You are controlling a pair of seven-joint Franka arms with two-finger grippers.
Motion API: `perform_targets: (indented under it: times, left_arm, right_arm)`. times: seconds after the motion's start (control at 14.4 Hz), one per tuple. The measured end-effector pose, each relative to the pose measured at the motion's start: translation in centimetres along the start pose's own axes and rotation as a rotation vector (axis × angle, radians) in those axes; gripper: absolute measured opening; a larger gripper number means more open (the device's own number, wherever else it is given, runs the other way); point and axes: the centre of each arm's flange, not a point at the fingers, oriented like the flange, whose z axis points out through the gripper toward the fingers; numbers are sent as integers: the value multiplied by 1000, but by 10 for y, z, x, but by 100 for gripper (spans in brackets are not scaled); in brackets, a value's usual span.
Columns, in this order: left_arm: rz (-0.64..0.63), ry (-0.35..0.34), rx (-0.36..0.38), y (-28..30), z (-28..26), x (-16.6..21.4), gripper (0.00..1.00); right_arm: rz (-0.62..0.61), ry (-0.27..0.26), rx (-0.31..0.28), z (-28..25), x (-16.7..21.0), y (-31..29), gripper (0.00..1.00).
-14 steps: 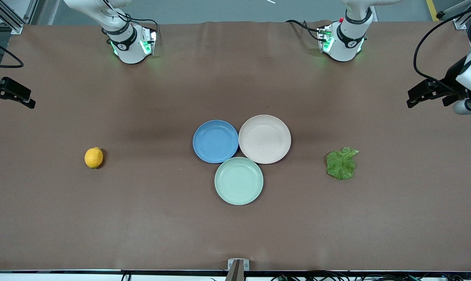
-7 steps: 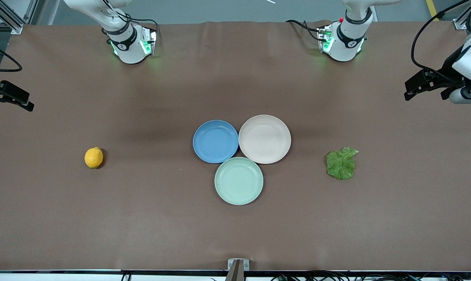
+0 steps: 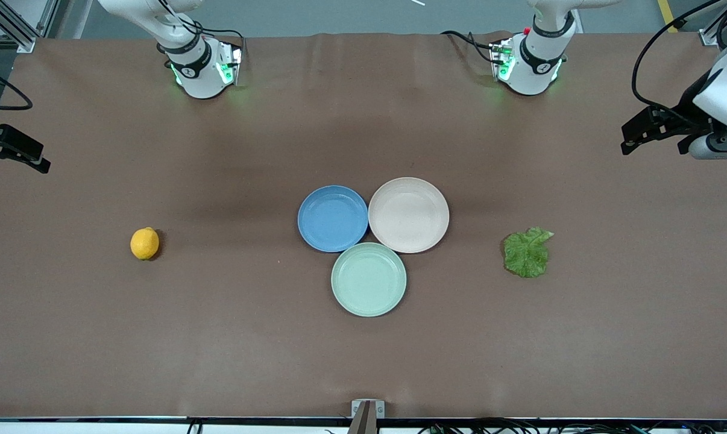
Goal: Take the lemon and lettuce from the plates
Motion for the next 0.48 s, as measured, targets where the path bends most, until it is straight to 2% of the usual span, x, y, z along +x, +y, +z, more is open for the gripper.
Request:
perform_targets:
  times: [0.48]
  left_arm:
    - [-5, 1, 0, -3, -3, 0, 100]
  right_arm:
    - [-1, 1, 0, 0, 0, -1, 100]
